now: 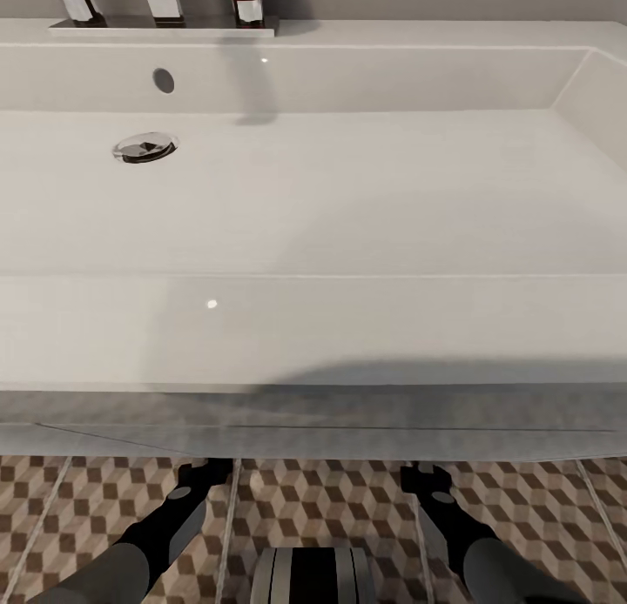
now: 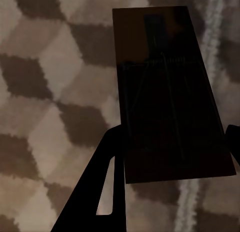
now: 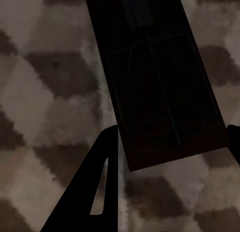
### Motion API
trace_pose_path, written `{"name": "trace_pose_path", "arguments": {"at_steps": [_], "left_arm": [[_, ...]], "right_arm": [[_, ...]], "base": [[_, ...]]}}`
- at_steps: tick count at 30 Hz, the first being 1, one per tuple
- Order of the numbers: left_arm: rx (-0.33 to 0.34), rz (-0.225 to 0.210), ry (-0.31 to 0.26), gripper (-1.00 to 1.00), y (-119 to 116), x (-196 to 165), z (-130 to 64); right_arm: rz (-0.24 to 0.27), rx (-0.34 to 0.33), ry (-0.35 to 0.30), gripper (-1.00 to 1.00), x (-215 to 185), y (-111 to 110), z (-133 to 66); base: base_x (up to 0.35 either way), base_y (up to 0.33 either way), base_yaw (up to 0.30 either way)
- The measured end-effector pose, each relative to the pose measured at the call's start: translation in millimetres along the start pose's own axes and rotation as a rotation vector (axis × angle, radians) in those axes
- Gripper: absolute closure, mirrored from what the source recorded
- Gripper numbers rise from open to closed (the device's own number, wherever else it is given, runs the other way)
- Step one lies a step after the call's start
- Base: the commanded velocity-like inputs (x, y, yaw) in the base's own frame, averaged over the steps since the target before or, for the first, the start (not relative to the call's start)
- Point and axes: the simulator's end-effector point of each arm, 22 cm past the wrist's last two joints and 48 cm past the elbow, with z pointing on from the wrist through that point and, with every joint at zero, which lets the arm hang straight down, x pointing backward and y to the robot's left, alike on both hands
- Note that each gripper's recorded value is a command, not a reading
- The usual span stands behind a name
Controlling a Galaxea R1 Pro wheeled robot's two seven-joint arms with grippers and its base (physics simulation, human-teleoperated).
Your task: Take the four mousetraps from the cabinet in the bathroom and place them on the bathroom floor. Make sure all four end up on the same floor surface, and ensure that at least two of them are either under or directly next to the same bathroom sink.
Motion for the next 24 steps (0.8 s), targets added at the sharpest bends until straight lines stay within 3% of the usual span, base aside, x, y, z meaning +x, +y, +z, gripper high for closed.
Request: {"name": "trace_pose_path", "arguments": {"at_steps": [24], "left_arm": [[0.011, -0.006, 0.033, 1.0, -11, 18, -3.3]], "right_arm": [[0.004, -0.015, 0.001, 1.0, -1, 4, 0.5]], "base": [[0.0, 0.0, 0.0]]}}
